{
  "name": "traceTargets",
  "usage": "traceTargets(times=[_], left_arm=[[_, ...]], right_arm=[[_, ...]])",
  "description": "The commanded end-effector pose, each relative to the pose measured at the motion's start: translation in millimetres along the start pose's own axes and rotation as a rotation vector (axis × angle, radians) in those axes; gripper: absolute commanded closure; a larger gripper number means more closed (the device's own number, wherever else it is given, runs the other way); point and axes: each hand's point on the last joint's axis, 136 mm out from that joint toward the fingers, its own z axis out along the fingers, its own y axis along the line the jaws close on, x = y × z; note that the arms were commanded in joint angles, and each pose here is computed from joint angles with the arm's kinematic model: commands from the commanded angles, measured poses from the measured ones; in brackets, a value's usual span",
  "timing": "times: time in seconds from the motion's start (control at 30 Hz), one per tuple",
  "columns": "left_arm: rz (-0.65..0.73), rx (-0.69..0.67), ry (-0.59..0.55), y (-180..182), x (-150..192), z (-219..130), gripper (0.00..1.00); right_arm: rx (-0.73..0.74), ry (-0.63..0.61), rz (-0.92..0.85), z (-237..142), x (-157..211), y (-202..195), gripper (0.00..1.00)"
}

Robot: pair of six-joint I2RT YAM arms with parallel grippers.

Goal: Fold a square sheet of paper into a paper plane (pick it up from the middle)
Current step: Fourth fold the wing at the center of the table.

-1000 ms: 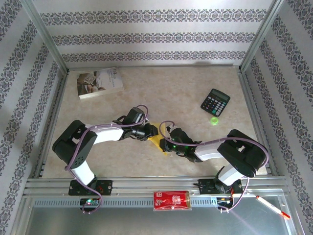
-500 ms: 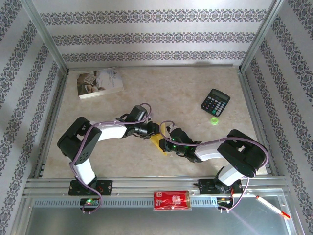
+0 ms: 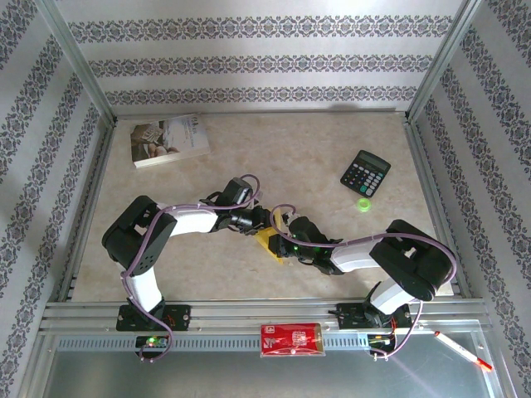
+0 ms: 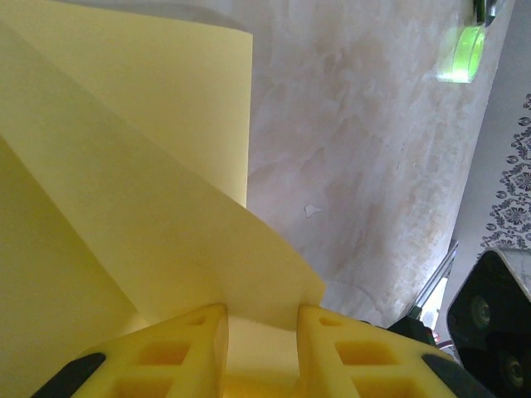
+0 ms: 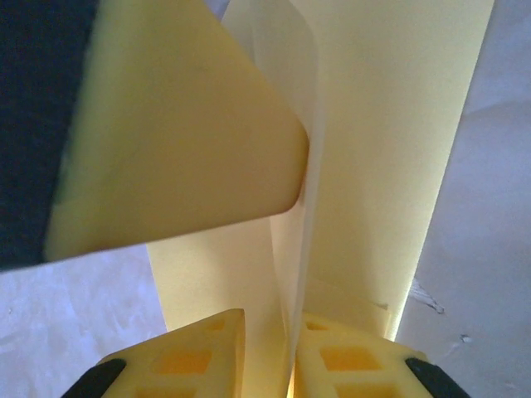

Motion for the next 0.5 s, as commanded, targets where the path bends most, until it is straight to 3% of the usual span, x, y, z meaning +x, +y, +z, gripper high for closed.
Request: traceTargets(times=[0.0,0.47], left_arm=[[0.037,-0.001,0.028,-3.3,4.6,5.7,0.72],[0.043,-0.013,0.038,1.3,6.1,8.0,0.73]], right_arm=[[0.046,0.040,0.017,-1.8,8.4,-13.1,0.78],[0.029,0.030,0.034,-9.0,0.8,-6.1,0.76]])
